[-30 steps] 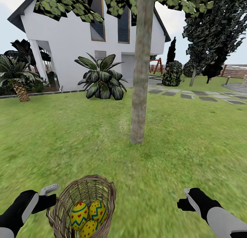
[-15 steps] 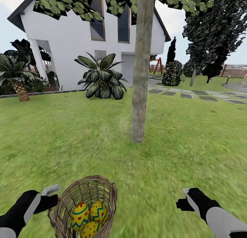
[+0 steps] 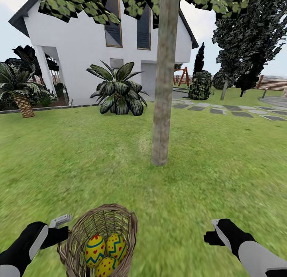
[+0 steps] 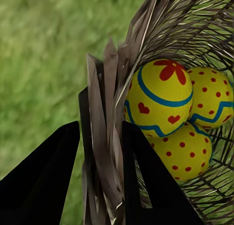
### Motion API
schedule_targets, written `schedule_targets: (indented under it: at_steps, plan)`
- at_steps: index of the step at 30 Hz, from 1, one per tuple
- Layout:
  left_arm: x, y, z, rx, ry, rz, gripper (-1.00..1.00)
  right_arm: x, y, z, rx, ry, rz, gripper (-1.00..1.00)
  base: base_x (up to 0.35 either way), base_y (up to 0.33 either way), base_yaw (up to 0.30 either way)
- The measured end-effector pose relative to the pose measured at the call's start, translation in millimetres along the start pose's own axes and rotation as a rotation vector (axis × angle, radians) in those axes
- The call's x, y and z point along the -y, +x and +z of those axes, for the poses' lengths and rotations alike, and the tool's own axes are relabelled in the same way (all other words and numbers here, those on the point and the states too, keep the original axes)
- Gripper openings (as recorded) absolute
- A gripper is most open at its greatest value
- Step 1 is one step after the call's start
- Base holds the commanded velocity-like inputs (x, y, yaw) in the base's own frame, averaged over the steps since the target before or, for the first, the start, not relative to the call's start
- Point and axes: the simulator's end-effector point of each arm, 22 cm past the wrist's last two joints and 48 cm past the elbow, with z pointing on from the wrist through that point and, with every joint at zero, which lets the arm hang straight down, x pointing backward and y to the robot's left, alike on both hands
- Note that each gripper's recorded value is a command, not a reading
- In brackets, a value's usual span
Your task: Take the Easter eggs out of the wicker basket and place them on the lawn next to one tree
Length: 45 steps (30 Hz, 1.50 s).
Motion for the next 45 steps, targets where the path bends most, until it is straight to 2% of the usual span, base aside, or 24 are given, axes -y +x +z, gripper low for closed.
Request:
schedule_targets:
  at_steps: [7, 20, 25, 45]
  plan:
    - [0, 2, 4.6, 0.000, 0.001, -0.001, -1.00, -3, 2, 4.9, 0.000, -0.003, -0.001, 1.00, 0.000, 0.000, 0.000]
    - [-3, 13, 25.9, -0.001, 0.002, 0.001, -1.00, -9, 10, 26.4, 0.001, -0.007, -0.002, 1.00, 0.000, 0.000, 0.000]
    - [3, 20, 35.5, -0.004, 0.016, -0.004, -1.00, -10, 24, 38.4, -0.022, -0.005, -0.002, 1.00, 0.000, 0.000, 0.000]
    - [-7, 35, 67.4, 0.000, 0.011, -0.006, -1.00, -15, 39, 73.1, -0.022, -0.004, -0.002, 1.00, 0.000, 0.000, 0.000]
